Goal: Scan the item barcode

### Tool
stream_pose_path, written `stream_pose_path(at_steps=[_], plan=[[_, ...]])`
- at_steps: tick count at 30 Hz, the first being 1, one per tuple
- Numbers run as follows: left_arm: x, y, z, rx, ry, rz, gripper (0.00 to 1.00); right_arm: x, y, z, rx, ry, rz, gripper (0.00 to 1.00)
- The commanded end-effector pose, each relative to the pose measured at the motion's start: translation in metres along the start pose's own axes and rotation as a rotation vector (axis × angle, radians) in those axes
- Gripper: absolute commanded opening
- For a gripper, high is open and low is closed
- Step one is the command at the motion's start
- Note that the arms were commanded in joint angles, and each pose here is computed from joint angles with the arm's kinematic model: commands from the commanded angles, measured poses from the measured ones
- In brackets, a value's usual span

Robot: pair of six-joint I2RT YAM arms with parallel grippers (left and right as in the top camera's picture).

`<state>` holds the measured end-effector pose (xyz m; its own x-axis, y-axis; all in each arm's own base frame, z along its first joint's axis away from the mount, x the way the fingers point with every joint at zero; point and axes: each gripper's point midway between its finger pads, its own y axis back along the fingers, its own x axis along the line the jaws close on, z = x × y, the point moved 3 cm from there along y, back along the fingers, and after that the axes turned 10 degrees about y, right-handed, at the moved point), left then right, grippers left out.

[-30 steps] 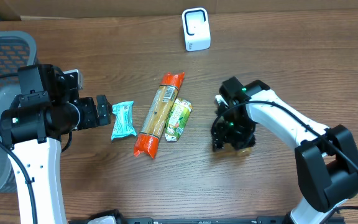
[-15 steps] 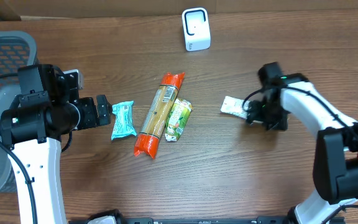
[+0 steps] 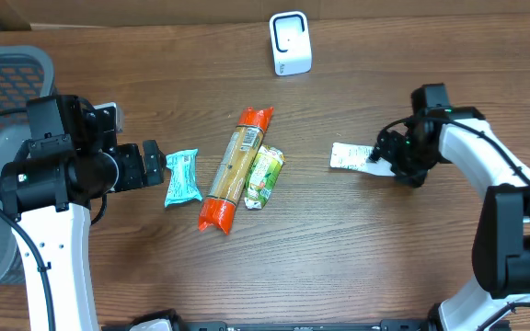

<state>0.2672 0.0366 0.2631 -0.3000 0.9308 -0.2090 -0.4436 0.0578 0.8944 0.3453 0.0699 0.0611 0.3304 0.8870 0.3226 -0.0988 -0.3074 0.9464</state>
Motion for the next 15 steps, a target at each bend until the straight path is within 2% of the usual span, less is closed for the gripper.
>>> stream_pose_path(at_steps=[1, 5, 12, 15], plan=[[-0.003, 0.006, 0.005, -0.025, -0.013, -0.001, 1.0, 0.021, 0.001, 0.002, -0.074, -0.212, 0.003, 0.76], [-0.003, 0.006, 0.005, -0.025, -0.014, -0.002, 1.0, 0.023, -0.009, 0.003, -0.16, -0.314, -0.058, 0.76], [-0.003, 0.006, 0.005, -0.025, -0.014, -0.002, 1.0, 0.016, -0.027, -0.011, -0.224, -0.365, -0.148, 0.76], [-0.003, 0.006, 0.005, -0.025, -0.014, -0.002, 1.0, 0.016, -0.028, -0.011, -0.22, -0.351, -0.142, 0.67]])
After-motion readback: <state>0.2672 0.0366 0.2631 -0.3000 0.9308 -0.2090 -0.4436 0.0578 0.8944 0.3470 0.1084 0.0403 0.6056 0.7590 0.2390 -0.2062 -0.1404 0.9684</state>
